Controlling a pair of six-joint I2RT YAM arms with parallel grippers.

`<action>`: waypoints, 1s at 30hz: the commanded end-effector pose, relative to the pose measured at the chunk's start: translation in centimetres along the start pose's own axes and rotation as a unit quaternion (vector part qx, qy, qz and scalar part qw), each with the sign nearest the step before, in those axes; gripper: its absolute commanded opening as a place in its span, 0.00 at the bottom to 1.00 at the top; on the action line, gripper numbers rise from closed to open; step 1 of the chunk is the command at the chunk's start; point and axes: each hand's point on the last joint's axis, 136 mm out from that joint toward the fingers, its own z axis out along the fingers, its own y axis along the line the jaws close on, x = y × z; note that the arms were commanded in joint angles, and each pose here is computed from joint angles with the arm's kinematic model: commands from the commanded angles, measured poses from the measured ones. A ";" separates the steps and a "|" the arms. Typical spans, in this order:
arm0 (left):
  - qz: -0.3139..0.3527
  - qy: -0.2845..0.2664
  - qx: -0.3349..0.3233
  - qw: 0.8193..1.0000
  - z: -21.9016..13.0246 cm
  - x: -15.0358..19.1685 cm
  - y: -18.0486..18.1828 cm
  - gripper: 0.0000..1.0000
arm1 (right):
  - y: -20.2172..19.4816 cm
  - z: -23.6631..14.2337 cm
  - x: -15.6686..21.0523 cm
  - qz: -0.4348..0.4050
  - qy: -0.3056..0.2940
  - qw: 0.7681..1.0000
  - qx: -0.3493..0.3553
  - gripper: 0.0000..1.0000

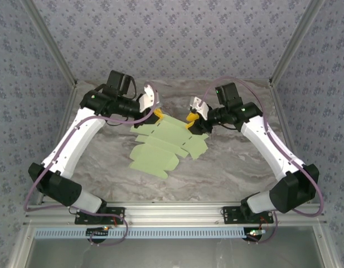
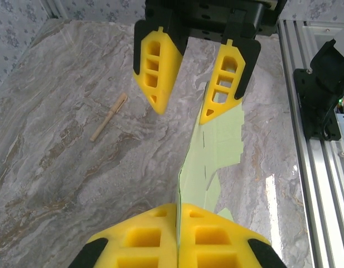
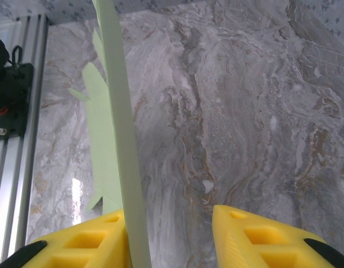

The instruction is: Fold the paper box

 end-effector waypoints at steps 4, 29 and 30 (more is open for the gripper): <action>0.003 -0.030 0.013 0.999 -0.7 -1.1 -0.7 0.00 | 0.8 -0.6 -1.6 -0.010 -0.055 0.998 -0.008 0.31; -0.005 -0.033 -0.037 0.999 -1.3 -1.4 1.0 0.36 | 1.6 -1.0 -1.6 -0.003 -0.065 0.997 -0.031 0.00; -0.008 -0.039 -0.049 0.998 -1.7 -1.5 1.5 0.39 | 1.6 -1.3 -1.7 -0.003 -0.069 0.997 -0.029 0.00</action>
